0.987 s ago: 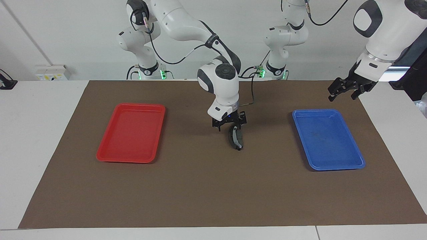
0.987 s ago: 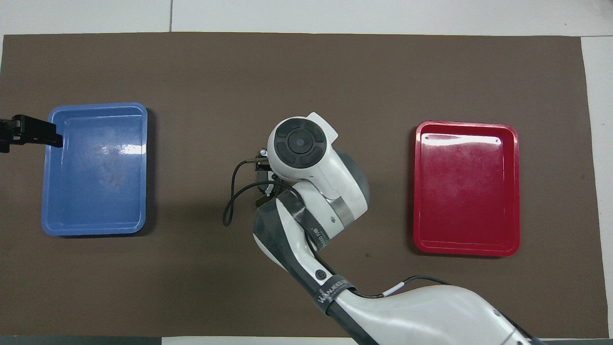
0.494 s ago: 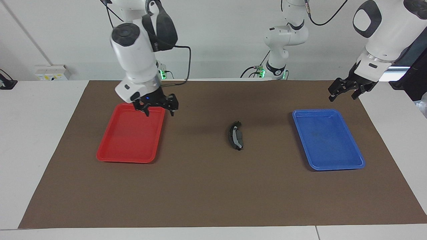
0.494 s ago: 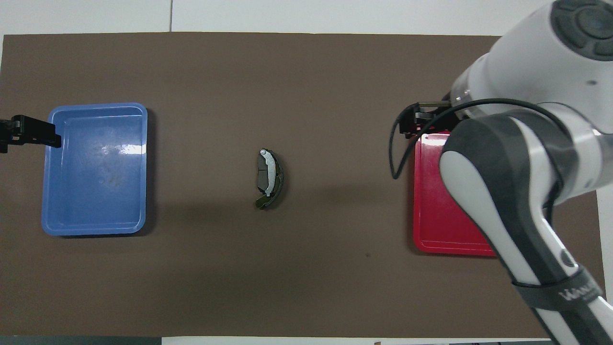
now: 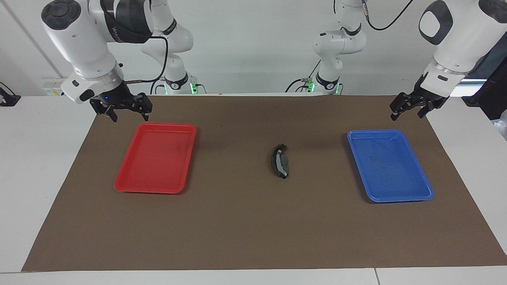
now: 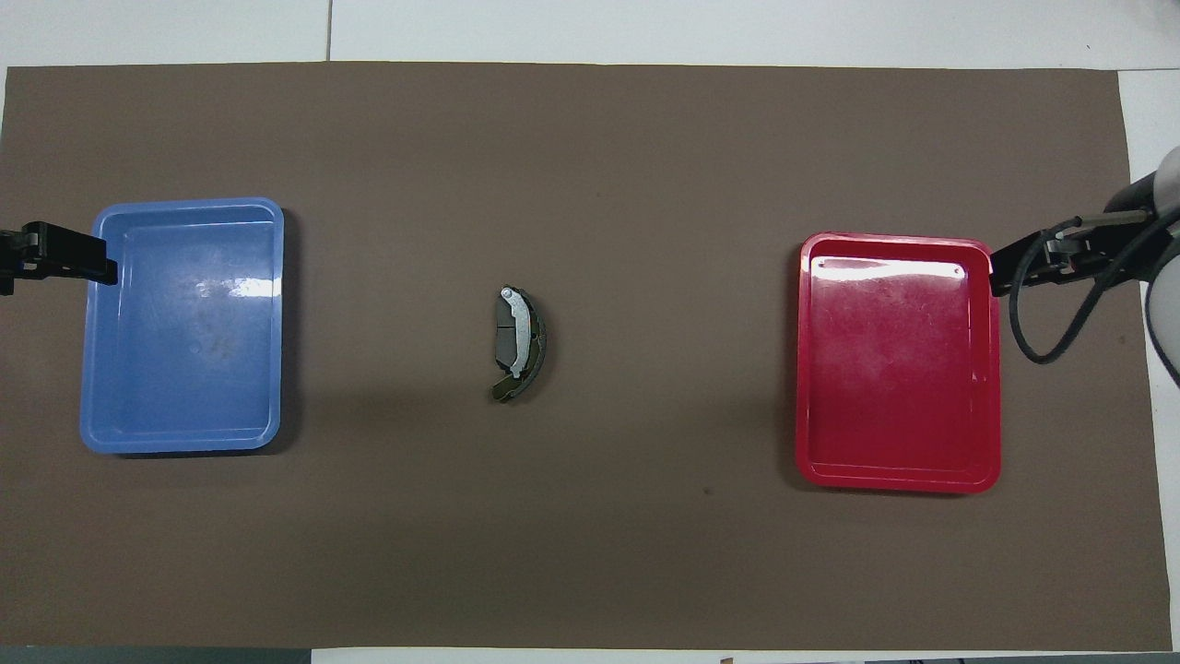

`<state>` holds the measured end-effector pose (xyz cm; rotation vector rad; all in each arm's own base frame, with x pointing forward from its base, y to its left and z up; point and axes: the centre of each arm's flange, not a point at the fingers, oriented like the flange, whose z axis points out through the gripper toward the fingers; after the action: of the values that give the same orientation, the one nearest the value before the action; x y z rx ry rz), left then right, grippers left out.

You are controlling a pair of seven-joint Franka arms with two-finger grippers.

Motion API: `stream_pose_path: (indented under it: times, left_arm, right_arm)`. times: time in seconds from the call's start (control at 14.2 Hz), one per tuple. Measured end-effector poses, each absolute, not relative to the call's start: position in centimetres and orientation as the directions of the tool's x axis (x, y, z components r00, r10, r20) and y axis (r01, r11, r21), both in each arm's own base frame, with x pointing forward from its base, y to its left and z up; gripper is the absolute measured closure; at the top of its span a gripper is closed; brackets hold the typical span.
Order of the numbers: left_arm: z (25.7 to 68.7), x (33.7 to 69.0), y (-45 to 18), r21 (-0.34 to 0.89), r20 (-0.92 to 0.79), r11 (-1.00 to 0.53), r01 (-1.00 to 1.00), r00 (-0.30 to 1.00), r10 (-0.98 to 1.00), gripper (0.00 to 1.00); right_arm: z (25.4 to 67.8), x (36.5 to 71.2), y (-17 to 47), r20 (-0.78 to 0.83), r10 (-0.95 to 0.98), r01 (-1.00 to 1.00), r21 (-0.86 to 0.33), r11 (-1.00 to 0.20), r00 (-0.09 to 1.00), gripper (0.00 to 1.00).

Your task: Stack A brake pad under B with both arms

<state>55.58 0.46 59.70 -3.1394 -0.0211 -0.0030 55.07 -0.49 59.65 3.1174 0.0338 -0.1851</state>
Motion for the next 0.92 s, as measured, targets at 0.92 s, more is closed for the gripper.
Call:
stream_pose_path:
  times: [0.92]
  left_arm:
    - [59.7,55.6,1.6,-0.005,0.002,-0.999,0.034,0.999,0.034,0.0]
  right_arm:
    - [61.4,50.5,-4.8,-0.121,-0.049,-0.049,0.006,-0.999,0.991,0.0]
